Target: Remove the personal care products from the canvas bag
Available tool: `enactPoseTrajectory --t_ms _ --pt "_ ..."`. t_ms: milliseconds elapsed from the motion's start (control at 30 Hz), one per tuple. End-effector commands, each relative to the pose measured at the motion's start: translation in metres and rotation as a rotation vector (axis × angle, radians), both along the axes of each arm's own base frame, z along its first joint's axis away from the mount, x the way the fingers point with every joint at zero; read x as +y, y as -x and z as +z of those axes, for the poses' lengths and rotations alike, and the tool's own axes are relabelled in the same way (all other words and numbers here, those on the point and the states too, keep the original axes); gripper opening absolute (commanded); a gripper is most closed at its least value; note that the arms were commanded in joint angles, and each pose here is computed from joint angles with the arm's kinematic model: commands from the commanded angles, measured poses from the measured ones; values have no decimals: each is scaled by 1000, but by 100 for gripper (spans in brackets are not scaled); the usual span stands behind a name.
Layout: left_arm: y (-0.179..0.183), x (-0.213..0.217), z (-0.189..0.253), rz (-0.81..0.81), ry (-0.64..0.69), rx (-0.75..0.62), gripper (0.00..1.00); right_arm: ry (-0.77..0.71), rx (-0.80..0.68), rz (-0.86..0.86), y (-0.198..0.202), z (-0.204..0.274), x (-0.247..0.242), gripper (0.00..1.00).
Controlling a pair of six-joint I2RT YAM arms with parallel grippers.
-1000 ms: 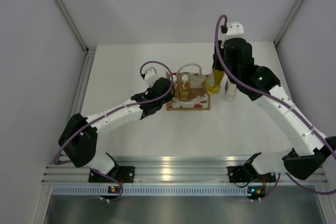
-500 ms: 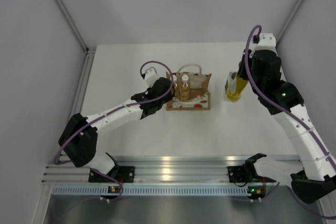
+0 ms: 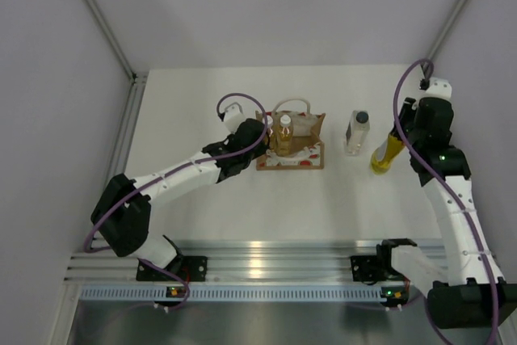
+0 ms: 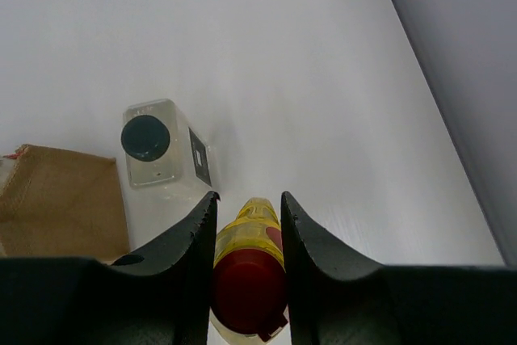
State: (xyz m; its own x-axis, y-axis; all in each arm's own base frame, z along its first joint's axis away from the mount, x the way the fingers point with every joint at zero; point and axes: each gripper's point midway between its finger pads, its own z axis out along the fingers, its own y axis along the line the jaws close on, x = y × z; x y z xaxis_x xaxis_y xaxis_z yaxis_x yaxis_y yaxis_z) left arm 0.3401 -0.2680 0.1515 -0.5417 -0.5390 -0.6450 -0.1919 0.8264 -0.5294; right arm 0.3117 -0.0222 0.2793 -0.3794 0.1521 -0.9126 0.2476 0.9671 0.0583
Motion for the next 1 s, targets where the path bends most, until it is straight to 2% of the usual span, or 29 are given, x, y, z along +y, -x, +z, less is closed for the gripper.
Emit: enactPoseTrajectory --t_ms 0,67,233,367,500,667,900,967 --pt "11 -10 -13 -62 -17 61 0 -20 -320 50 -32 74 5 0" --pt "11 -11 -13 -64 -19 62 0 -9 -298 24 -40 60 0 0" --pt "11 -14 -15 -79 -21 69 0 45 -353 -49 -57 41 -16 0" --pt "11 -16 -16 -89 -20 73 0 101 -410 -6 -73 35 -13 0" --pt "12 -16 -12 -93 -17 66 0 123 -314 25 -99 10 -11 0" --pt "13 -12 -4 -89 -13 47 0 104 -292 151 -122 -1 5 0" --pt "14 -9 0 -89 -16 36 0 112 -233 116 -137 -20 -6 0" --pt "14 -10 -2 -91 -17 40 0 116 -213 95 -137 -22 -10 3"
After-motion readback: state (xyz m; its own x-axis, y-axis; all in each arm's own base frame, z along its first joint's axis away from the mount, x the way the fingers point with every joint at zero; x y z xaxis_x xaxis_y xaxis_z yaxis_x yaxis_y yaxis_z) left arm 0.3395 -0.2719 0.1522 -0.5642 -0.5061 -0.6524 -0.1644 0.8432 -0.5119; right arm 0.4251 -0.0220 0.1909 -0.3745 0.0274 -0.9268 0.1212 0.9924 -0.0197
